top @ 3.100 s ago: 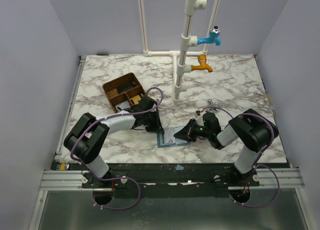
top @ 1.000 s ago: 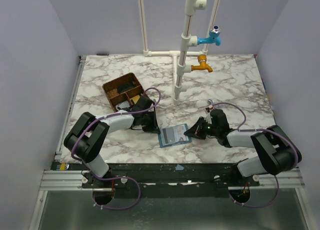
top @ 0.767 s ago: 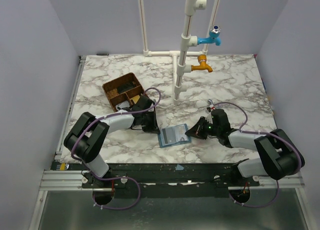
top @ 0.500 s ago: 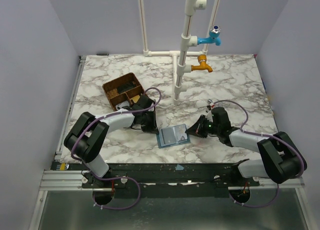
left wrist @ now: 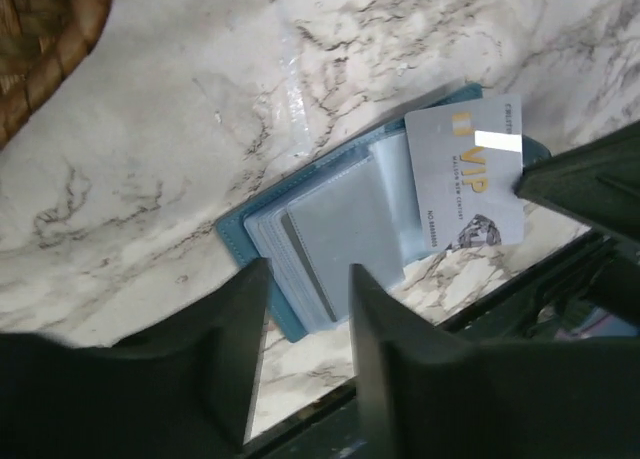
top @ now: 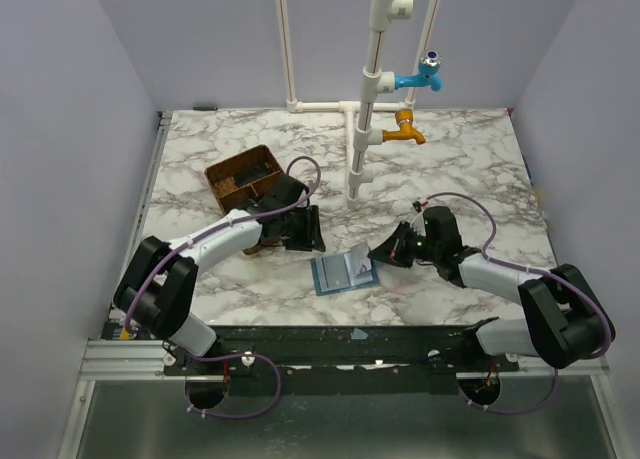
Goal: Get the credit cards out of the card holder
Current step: Place the credit card in the storage box.
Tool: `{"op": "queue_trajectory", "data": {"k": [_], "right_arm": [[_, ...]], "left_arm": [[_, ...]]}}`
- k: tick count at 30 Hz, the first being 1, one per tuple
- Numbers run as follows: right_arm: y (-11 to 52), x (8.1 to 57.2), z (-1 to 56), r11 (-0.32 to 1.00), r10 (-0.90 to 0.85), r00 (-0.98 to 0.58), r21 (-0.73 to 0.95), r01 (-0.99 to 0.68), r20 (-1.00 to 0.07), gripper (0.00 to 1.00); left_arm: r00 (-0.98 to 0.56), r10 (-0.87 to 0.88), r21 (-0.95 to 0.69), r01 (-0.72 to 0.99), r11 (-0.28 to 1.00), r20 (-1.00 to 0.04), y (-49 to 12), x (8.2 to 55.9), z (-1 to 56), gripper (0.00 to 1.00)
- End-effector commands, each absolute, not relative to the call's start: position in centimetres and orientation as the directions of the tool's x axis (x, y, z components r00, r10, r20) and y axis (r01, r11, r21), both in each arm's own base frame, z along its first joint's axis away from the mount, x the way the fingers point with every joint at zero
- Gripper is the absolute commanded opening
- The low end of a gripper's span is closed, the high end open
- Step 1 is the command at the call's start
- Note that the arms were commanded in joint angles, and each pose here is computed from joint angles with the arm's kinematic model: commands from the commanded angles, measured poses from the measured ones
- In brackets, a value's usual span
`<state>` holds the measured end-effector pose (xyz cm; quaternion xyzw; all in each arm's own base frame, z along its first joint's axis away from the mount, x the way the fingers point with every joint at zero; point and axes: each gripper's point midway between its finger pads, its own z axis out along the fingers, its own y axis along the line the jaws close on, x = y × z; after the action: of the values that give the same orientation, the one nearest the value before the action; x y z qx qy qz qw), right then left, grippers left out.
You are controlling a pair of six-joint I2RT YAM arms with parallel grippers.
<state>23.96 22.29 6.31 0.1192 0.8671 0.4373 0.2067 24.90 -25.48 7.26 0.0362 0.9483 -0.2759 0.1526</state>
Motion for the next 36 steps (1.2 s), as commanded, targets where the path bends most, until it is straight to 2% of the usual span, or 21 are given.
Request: {"op": "queue_trajectory", "data": {"k": [1, 2, 3, 4, 5, 9, 23, 26, 30, 34, 36], "right_arm": [[23.3, 24.4, 9.1, 0.528, 0.382, -0.891, 0.849, -0.006, -0.244, 0.01], [23.4, 24.4, 9.4, 0.520, 0.383, -0.892, 0.854, -0.009, -0.242, 0.01], [23.6, 24.5, 9.9, 0.509, 0.381, -0.892, 0.860, -0.017, -0.243, 0.01], [23.7, 24.6, 10.4, 0.499, 0.382, -0.892, 0.866, -0.023, -0.243, 0.01], [23.9, 24.6, 10.9, 0.488, 0.379, -0.893, 0.872, -0.031, -0.244, 0.01], [24.4, 24.8, 12.7, 0.447, 0.380, -0.893, 0.893, -0.051, -0.241, 0.01], [26.1, 24.4, 18.5, 0.237, 0.370, -0.911, 0.966, -0.098, -0.183, 0.01], [26.3, 24.2, 19.2, 0.203, 0.363, -0.916, 0.974, -0.099, -0.169, 0.01], [26.4, 24.1, 19.7, 0.185, 0.356, -0.920, 0.977, -0.104, -0.165, 0.01], [26.4, 24.0, 19.5, 0.186, 0.352, -0.922, 0.977, -0.101, -0.162, 0.01], [26.4, 23.9, 19.4, 0.188, 0.351, -0.922, 0.977, -0.100, -0.162, 0.01]], "left_arm": [[-0.931, -0.014, -0.561, 0.208, 0.801, -0.365, -26.2, 25.0, 10.4, 0.63], [-0.928, -0.017, -0.578, 0.217, 0.787, -0.372, -26.4, 24.9, 10.9, 0.78], [-0.927, -0.020, -0.594, 0.224, 0.772, -0.375, -26.7, 24.8, 11.3, 0.87], [-0.927, -0.023, -0.610, 0.229, 0.758, -0.375, -26.9, 24.6, 11.7, 0.93], [-0.926, -0.027, -0.622, 0.231, 0.748, -0.377, -27.1, 24.6, 12.0, 0.94], [-0.929, -0.043, -0.671, 0.233, 0.704, -0.368, -27.8, 24.1, 12.9, 0.95], [-0.958, -0.114, -0.885, 0.192, 0.423, -0.263, -30.6, 22.8, 17.0, 0.94], [-0.965, -0.126, -0.915, 0.172, 0.366, -0.232, -30.9, 22.6, 17.7, 0.88], [-0.968, -0.134, -0.937, 0.161, 0.311, -0.211, -31.3, 22.6, 18.5, 0.74], [-0.970, -0.136, -0.947, 0.157, 0.282, -0.201, -31.4, 22.6, 19.0, 0.50], [-0.970, -0.138, -0.949, 0.155, 0.274, -0.198, -31.5, 22.7, 19.1, 0.35]]}}
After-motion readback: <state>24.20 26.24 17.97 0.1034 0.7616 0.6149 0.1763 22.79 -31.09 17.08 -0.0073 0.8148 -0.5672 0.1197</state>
